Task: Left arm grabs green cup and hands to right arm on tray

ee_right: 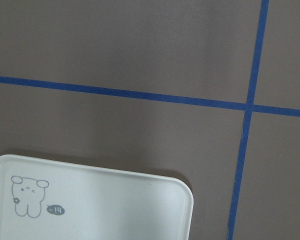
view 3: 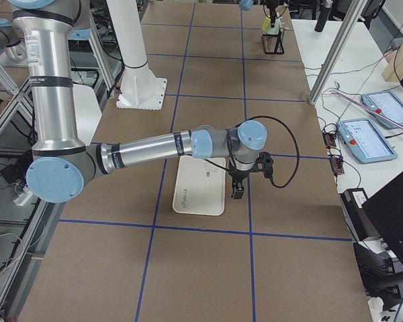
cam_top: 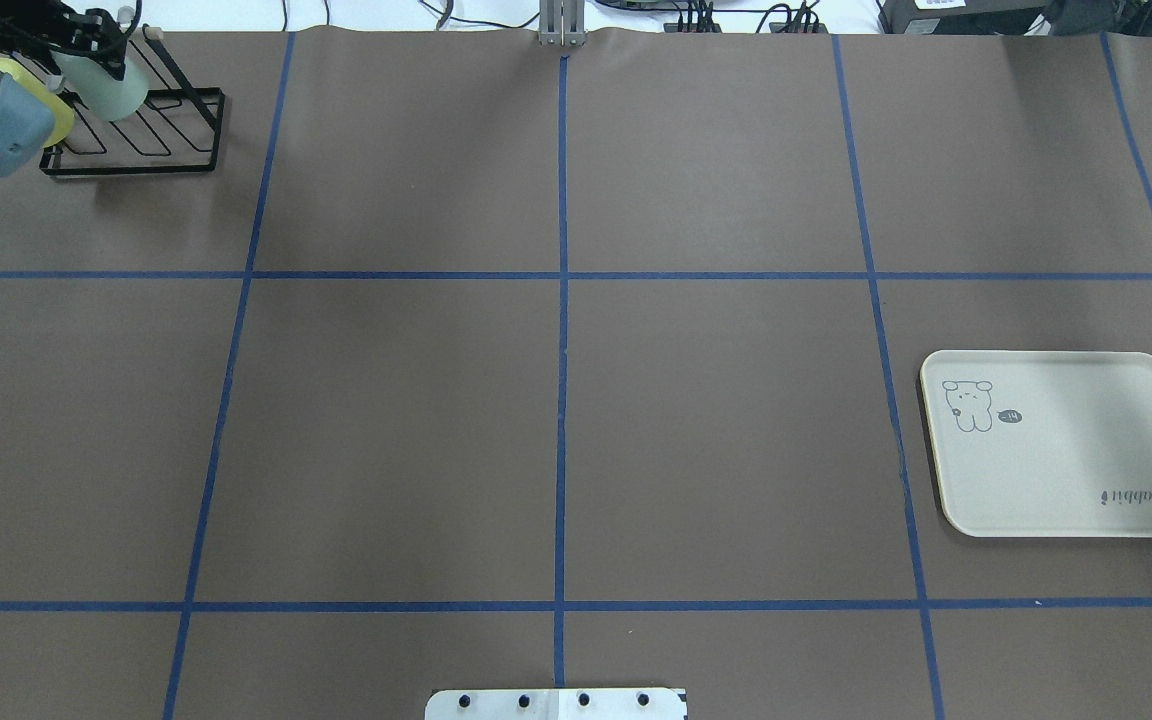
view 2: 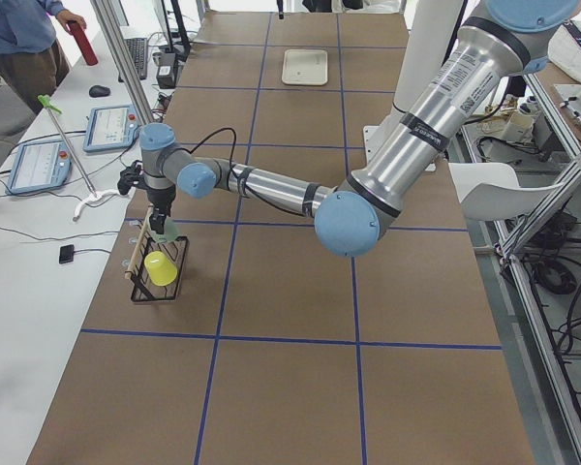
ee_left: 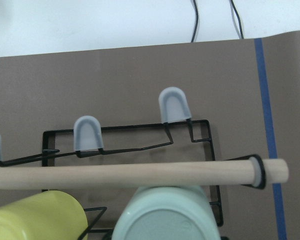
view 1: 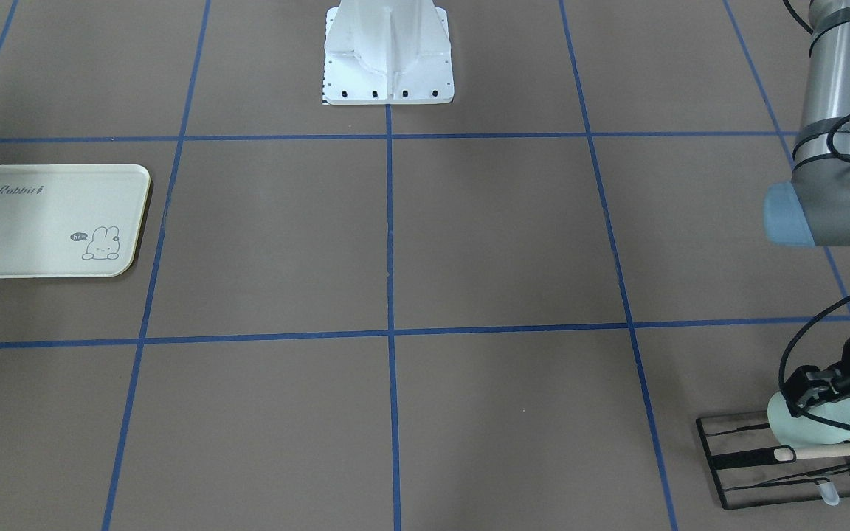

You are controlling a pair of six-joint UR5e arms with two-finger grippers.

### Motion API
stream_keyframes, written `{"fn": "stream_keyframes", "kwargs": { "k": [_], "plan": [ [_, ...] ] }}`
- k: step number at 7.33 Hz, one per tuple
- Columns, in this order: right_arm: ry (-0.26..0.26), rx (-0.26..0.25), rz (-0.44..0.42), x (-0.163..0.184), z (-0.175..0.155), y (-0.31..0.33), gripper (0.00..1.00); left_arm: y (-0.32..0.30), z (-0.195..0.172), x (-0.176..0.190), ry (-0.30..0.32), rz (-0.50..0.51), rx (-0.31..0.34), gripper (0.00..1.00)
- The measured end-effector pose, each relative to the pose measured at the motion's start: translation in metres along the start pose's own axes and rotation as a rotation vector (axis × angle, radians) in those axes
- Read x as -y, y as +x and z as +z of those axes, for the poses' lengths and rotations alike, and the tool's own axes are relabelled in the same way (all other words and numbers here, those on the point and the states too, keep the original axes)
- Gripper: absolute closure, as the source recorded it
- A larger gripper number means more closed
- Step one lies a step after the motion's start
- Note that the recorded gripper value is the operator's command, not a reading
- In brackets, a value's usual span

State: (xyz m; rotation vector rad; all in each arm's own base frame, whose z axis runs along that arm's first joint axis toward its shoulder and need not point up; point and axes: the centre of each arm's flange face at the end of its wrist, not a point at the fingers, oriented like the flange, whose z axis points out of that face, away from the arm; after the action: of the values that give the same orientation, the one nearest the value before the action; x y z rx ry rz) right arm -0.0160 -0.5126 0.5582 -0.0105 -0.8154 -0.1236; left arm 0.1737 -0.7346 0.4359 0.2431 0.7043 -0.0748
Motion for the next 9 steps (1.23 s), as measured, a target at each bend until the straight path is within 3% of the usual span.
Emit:
{"fn": "stream_keyframes", "kwargs": {
  "k": [3, 5, 7, 9],
  "plan": [
    [0.008, 0.001, -0.007, 0.003, -0.003, -0.003, 0.00, 0.009, -0.065, -0.048, -0.017, -0.019, 0.013, 1.00],
    [0.050, 0.004, -0.049, 0.005, -0.001, -0.002, 0.00, 0.035, -0.109, -0.065, -0.031, -0.047, 0.013, 1.00],
    [0.097, 0.025, -0.121, 0.010, 0.004, -0.014, 0.00, 0.082, -0.138, -0.074, -0.063, -0.200, -0.078, 1.00],
    [0.133, 0.109, -0.206, 0.014, 0.012, -0.046, 0.00, 0.175, -0.156, -0.104, -0.139, -0.367, -0.203, 1.00]
  ]
}}
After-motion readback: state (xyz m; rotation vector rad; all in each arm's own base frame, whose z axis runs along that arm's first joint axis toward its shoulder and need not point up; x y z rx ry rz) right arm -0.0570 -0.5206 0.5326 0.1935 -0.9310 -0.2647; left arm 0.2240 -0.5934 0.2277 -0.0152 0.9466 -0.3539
